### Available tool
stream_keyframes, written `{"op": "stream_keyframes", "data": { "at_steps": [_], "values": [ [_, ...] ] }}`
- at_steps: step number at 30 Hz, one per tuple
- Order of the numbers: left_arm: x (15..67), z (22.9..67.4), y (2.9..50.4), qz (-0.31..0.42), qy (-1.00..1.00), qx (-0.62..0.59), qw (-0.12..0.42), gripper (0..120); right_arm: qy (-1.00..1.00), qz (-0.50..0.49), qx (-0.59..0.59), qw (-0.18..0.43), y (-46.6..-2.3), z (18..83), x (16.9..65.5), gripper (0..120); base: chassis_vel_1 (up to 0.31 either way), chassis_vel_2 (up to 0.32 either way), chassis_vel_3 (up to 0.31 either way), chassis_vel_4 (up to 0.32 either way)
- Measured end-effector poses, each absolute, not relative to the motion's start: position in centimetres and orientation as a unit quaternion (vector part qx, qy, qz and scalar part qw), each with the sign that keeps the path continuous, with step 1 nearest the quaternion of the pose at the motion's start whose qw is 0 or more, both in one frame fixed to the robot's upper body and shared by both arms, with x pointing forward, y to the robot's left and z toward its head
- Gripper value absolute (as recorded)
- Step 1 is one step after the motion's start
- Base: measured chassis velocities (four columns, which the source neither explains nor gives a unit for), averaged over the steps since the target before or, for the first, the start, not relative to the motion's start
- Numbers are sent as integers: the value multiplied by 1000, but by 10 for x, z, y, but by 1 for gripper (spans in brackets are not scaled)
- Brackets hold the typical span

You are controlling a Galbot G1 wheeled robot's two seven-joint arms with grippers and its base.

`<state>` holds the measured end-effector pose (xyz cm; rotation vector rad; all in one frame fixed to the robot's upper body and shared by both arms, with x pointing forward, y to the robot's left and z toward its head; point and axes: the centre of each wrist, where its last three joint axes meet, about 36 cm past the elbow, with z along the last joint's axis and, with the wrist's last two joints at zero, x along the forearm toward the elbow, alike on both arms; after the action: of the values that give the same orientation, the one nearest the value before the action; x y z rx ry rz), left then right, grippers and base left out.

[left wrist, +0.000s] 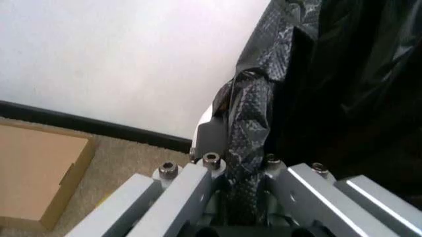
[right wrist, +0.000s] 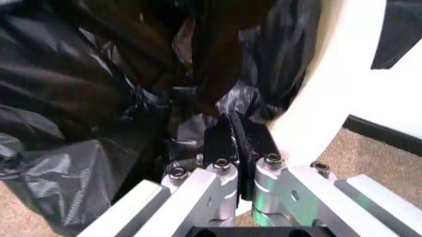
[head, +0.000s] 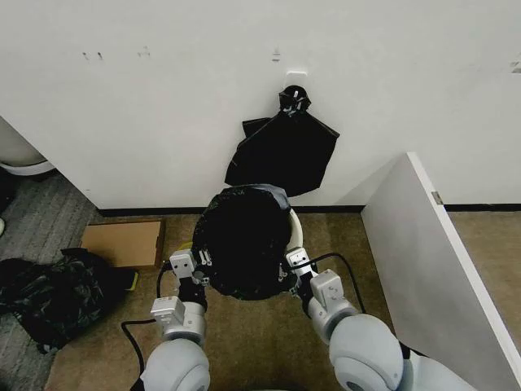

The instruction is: Place the garbage bag over the trash bin.

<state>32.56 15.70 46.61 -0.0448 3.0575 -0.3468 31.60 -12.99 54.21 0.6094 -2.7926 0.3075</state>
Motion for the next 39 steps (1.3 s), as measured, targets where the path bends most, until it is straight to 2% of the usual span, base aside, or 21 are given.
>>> {"op": "stream_keyframes", "data": {
  "at_steps": [8,16,18,21,24,28,30,39],
  "values": [
    [324,468,157,-115,993,-14,33,0,-957,136,210,143,-132,535,316,3,0,0,0,0],
    [322,471,157,-115,993,-9,34,0,-952,164,212,146,-131,525,319,36,0,0,0,0],
    [322,471,157,-116,993,-8,34,0,-952,167,210,145,-131,524,320,40,0,0,0,0],
    [322,472,157,-116,993,-8,35,0,-952,178,206,142,-131,520,324,33,0,0,0,0],
    [322,473,156,-118,992,-7,36,0,-950,195,203,137,-132,516,327,19,0,0,0,0],
    [323,474,156,-120,992,-7,36,0,-946,213,203,132,-132,511,328,10,0,0,0,0],
    [323,474,156,-121,992,-6,37,0,-943,225,207,132,-132,507,328,0,0,0,0,0],
    [323,472,153,-124,992,-5,34,0,-937,243,218,121,-128,502,325,0,0,0,0,0]
  ]
}}
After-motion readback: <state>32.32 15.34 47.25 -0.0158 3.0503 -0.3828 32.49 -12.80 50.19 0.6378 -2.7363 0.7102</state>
